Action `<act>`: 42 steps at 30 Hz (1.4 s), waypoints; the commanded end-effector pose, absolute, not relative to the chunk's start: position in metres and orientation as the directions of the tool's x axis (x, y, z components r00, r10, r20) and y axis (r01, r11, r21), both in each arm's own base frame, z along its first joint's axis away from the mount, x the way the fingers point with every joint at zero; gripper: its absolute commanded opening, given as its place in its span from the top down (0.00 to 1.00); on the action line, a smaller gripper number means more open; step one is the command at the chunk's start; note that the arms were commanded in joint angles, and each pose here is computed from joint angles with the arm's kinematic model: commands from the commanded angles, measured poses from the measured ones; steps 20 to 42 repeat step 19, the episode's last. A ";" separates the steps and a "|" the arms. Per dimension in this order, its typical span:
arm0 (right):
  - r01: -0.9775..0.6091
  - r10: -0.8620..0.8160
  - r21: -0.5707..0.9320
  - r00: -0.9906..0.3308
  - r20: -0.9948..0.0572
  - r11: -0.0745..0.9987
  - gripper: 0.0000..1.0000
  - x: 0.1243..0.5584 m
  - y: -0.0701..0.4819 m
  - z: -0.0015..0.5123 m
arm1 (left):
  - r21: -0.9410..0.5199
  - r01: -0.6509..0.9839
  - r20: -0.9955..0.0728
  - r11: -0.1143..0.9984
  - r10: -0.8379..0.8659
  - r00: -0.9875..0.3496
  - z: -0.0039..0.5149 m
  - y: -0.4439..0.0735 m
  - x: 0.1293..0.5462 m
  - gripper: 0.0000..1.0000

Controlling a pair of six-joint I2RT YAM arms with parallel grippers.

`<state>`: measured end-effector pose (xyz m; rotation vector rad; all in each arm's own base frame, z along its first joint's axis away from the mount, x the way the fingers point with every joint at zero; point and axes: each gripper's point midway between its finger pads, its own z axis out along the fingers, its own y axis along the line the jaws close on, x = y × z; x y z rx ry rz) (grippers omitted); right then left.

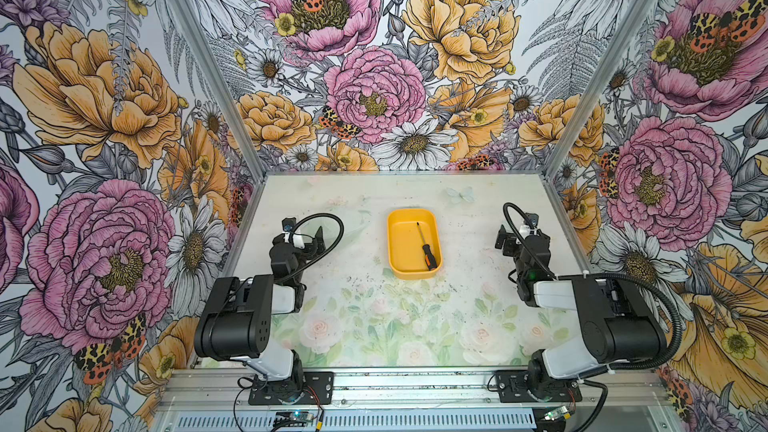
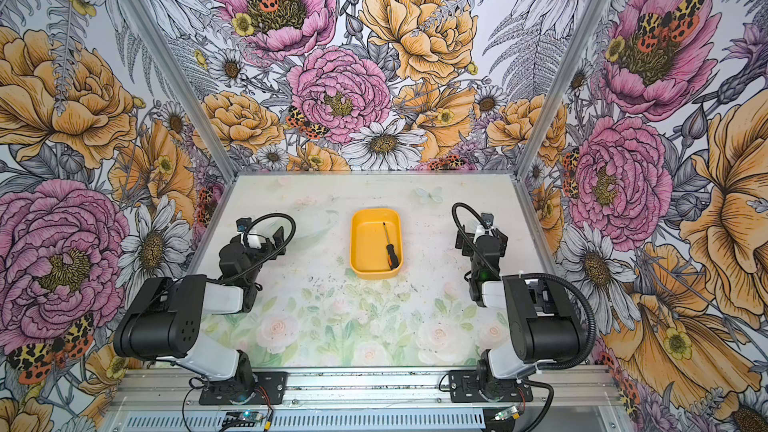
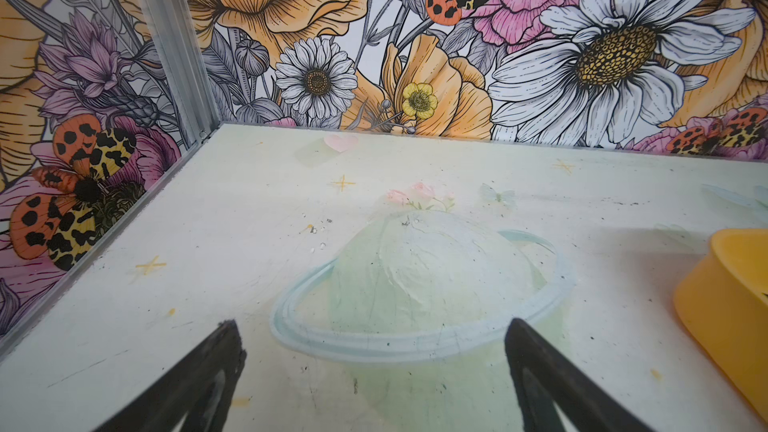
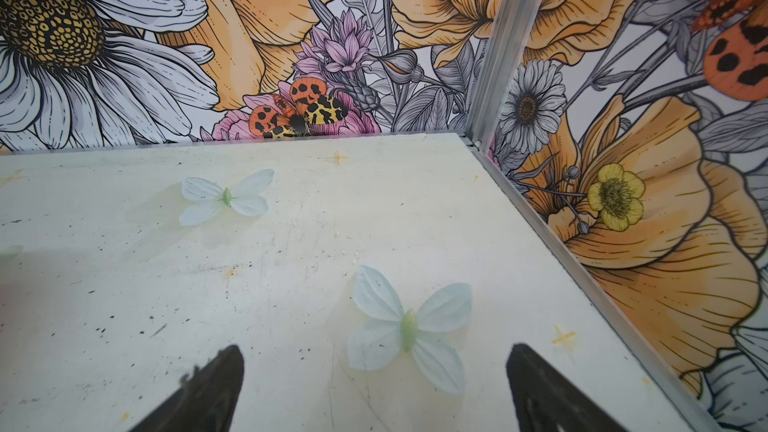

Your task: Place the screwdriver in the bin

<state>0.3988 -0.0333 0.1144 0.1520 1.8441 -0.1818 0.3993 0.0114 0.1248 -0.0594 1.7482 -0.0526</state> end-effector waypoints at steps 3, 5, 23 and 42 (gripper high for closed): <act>0.194 0.014 -0.040 -0.267 -0.963 0.980 0.00 0.399 -0.033 0.114 | -0.076 -0.033 -0.984 0.997 -0.081 -0.158 0.131 0.016 0.402 0.01; 0.195 0.014 -0.040 -0.268 -0.963 0.980 0.01 0.399 -0.033 0.113 | -0.076 -0.034 -0.984 0.997 -0.081 -0.156 0.132 0.017 0.402 0.01; 0.192 0.014 -0.039 -0.268 -0.963 0.981 0.01 0.399 -0.033 0.113 | -0.076 -0.033 -0.984 0.997 -0.081 -0.157 0.132 0.017 0.402 0.01; 0.192 0.014 -0.039 -0.268 -0.963 0.981 0.01 0.399 -0.033 0.113 | -0.076 -0.033 -0.984 0.997 -0.081 -0.157 0.132 0.017 0.402 0.01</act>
